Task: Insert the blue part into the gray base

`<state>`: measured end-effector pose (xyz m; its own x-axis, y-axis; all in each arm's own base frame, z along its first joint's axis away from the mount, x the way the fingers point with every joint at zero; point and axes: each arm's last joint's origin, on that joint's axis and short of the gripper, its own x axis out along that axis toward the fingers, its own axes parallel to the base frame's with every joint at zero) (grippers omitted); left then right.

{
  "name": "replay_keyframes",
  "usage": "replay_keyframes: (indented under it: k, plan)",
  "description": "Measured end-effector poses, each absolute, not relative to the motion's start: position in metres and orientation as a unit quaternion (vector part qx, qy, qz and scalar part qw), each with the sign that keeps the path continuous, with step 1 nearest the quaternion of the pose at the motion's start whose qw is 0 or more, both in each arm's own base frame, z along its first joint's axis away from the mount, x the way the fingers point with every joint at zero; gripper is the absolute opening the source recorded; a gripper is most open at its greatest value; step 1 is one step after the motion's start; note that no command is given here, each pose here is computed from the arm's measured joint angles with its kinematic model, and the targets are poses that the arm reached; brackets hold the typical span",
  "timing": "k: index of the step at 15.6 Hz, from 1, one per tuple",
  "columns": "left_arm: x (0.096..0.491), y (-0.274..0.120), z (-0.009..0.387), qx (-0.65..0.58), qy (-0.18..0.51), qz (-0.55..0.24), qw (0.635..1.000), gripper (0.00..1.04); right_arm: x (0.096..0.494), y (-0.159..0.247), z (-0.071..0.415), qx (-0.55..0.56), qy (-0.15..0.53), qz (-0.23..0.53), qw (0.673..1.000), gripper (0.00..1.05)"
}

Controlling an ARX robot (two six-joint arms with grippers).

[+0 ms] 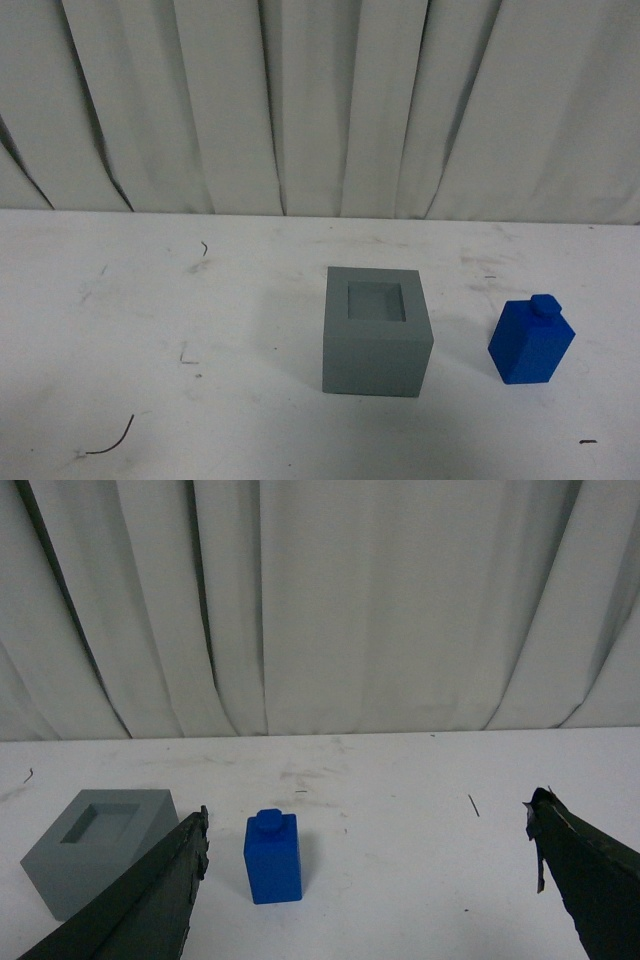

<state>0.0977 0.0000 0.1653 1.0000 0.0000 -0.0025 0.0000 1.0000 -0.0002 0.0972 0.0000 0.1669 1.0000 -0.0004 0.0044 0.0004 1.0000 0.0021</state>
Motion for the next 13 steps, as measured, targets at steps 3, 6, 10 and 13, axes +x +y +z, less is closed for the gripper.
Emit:
replay_keyframes:
  k: [3,6,10,13]
  plan:
    - [0.0977,0.0,0.1653,0.0,0.001,0.0,1.0,0.98,0.0972,0.0,0.1669,0.001,-0.002,0.0,1.0,0.98]
    - [0.0977,0.0,0.1653,0.0,0.001,0.0,1.0,0.98,0.0972,0.0,0.1669,0.001,-0.002,0.0,1.0,0.98]
    - [0.0977,0.0,0.1653,0.0,0.001,0.0,1.0,0.98,0.0972,0.0,0.1669,0.001,-0.002,0.0,1.0,0.98]
    - [0.0977,0.0,0.1653,0.0,0.001,0.0,1.0,0.98,0.0972,0.0,0.1669,0.001,-0.002,0.0,1.0,0.98]
